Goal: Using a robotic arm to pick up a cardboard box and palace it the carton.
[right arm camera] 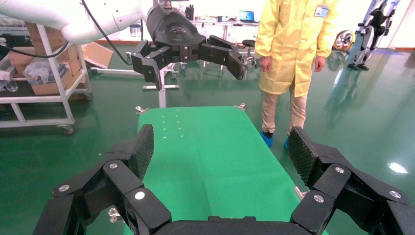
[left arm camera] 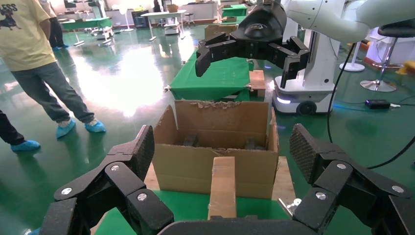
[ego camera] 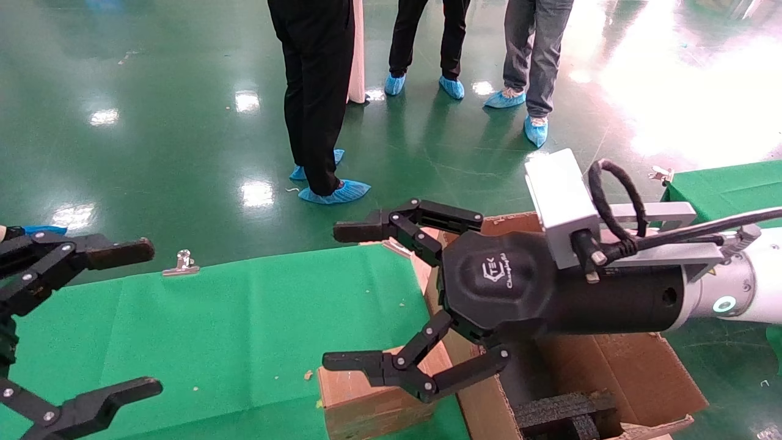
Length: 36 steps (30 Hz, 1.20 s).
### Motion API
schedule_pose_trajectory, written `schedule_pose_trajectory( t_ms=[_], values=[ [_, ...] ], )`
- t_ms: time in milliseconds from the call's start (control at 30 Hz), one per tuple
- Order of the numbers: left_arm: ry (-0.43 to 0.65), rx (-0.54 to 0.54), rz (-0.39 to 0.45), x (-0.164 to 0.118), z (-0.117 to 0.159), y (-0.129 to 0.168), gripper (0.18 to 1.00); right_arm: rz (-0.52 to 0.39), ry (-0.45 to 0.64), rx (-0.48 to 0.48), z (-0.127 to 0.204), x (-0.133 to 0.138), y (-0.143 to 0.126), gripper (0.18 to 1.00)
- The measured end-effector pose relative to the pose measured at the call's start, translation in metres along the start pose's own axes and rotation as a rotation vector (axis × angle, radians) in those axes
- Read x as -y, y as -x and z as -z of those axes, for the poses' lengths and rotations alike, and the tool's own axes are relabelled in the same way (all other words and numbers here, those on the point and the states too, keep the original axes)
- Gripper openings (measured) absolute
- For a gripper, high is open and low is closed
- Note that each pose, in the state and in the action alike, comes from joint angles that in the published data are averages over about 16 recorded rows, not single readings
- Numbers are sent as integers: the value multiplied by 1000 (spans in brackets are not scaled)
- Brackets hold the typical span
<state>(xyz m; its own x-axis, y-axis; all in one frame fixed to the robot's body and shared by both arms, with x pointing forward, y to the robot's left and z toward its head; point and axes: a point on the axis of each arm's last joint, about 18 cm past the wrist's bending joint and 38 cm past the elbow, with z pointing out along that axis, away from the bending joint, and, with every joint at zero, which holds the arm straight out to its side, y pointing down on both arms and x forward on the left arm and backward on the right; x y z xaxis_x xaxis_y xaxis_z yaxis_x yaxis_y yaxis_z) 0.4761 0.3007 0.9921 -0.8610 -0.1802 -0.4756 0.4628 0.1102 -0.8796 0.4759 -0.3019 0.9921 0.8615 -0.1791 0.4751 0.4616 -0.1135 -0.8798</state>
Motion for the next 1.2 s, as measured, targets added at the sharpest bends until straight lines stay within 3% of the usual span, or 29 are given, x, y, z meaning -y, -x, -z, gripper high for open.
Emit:
schedule_pose_trajectory(
  t_ms=[800,1200],
  values=[
    [0,0,0,0,0,0,990,-1,5,-1,0,-1,0,1001],
    [0,0,0,0,0,0,903,-7,140,22,-2,-14,-3,1001]
  ],
)
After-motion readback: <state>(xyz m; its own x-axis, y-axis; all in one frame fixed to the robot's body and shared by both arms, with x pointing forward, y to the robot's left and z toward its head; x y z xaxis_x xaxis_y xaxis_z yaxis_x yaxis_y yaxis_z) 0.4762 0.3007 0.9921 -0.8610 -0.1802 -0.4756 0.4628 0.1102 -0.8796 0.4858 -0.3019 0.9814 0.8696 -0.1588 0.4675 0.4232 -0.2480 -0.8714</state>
